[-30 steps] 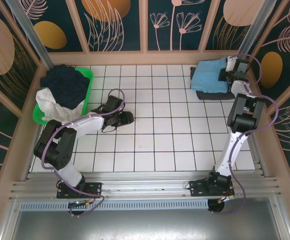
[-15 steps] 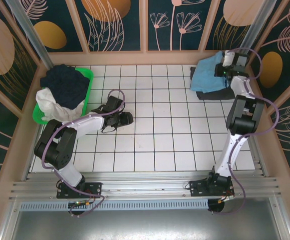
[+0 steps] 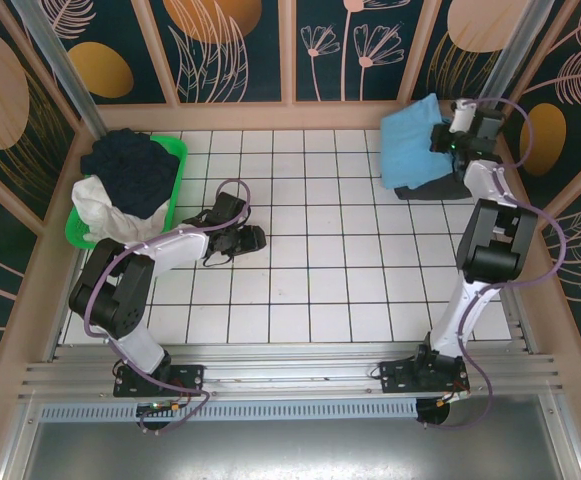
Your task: Fold and stack the t-shirts
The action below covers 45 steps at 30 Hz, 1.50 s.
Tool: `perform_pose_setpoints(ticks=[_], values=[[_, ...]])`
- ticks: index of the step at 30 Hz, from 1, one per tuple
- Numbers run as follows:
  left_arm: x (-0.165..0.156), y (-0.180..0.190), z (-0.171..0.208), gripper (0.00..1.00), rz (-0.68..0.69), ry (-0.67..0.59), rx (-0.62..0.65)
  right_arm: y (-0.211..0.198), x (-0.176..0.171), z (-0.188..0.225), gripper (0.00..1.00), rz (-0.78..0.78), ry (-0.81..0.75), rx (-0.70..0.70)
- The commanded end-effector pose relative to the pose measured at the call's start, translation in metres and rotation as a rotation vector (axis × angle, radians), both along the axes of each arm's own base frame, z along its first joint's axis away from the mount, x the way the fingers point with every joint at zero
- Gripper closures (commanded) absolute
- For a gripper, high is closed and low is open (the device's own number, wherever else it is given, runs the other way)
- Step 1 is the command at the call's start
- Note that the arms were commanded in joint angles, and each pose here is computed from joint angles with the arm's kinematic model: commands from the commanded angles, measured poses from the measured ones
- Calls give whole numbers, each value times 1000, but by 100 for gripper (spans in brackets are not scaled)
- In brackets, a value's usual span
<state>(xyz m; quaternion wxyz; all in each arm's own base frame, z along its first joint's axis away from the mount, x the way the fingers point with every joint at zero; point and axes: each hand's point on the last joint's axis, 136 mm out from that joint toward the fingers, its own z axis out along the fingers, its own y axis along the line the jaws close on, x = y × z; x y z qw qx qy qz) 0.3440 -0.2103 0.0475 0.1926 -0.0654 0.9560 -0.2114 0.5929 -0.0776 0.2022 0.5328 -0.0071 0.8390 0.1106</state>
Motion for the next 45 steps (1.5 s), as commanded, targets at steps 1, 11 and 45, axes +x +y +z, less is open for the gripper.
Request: perform_pose_setpoints(ticks=[1, 11, 45], values=[[2, 0, -2, 51, -10, 11, 7, -31, 15, -21, 100, -3, 25, 16], [1, 3, -3, 51, 2, 20, 21, -88, 44, -104, 91, -38, 221, 32], [-9, 7, 6, 49, -29, -32, 6, 64, -9, -84, 33, -164, 184, -433]])
